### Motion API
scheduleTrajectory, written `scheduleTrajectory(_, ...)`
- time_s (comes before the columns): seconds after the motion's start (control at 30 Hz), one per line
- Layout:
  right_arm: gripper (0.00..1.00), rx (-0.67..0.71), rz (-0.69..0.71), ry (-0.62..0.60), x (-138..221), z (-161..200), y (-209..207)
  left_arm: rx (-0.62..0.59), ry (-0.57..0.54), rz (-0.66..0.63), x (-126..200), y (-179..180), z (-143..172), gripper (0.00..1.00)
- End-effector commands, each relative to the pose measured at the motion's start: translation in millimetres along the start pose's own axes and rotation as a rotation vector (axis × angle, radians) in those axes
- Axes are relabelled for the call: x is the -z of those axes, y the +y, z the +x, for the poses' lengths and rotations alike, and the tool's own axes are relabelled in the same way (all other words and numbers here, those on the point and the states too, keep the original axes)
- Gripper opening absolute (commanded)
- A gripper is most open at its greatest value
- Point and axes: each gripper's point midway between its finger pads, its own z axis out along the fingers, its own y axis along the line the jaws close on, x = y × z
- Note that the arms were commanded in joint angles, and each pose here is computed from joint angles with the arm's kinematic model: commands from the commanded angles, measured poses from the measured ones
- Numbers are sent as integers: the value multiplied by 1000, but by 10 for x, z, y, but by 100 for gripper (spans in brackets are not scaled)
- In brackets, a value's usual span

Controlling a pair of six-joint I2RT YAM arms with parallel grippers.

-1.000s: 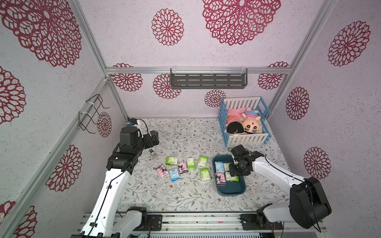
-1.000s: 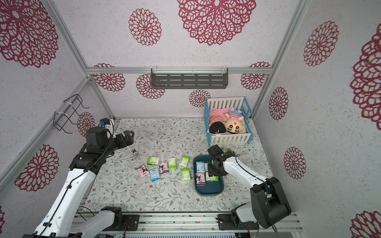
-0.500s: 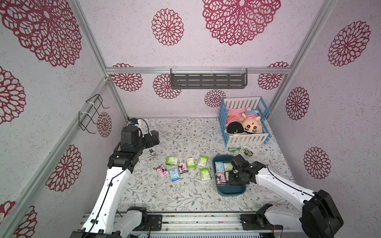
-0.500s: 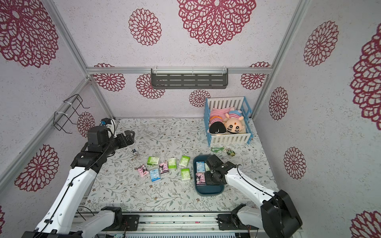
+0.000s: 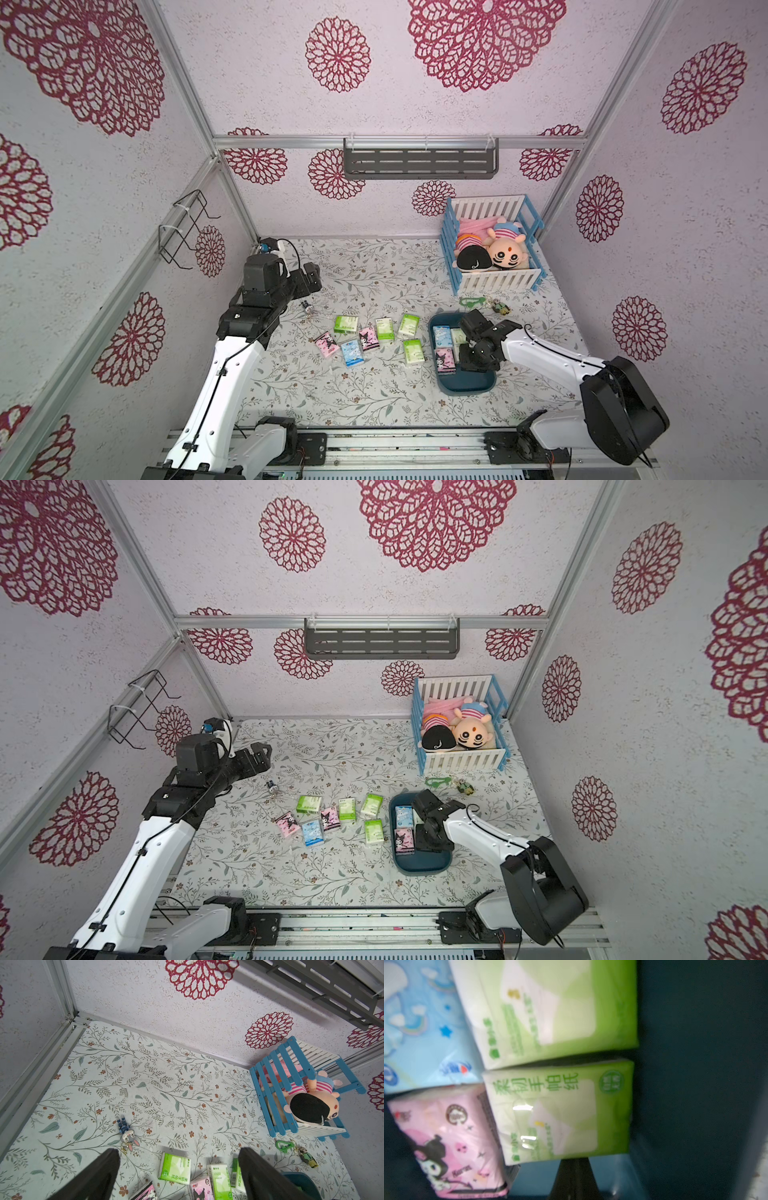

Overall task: Put the pocket tissues into the storage box
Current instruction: Place the pocket tissues in the storage box, then pick up the pocket tissues from the center of the board.

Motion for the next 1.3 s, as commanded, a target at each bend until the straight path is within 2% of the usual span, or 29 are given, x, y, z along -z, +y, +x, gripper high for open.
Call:
scheduleTrajectory(0.0,0,28,22,-75,43,-249,6,-13,-35,10,42,-49,-105,97)
scheduleTrajectory(0.3,1,60,18,-113,73,-411,62,-13,-25,2,-2,-34,-94,97)
scheduleTrajectory(0.37,18,61,-1,-128,133,-415,87,-6,-24,7,-5,-47,-97,97)
scheduleTrajectory(0.47,37,59,-31,-159,277,-427,127,15,-20,14,-2,-58,-87,97)
scheduleTrajectory(0.53,44,60,-50,-186,406,-439,161,26,-25,23,12,-69,-87,97)
scheduleTrajectory(0.73,52,117,-108,-296,831,-585,380,17,-23,0,-12,-13,-58,97)
scheduleTrajectory(0.8,53,167,-146,-367,981,-721,569,32,-11,11,-30,0,-51,97)
scheduleTrajectory(0.9,52,224,-275,-477,1242,-1006,1046,125,-20,69,-14,92,-109,97)
scheduleTrajectory(0.97,52,273,-411,-536,1425,-1196,1516,187,-47,49,28,278,-170,97)
scheduleTrajectory(1.07,53,345,-576,-579,1572,-1419,2209,178,-42,-2,89,427,-150,97)
scheduleTrajectory(1.13,53,391,-614,-575,1500,-1512,2579,169,-19,-17,94,451,-97,97)
scheduleTrajectory(1.27,55,485,-581,-467,978,-1607,3212,176,-12,-27,102,484,-16,97)
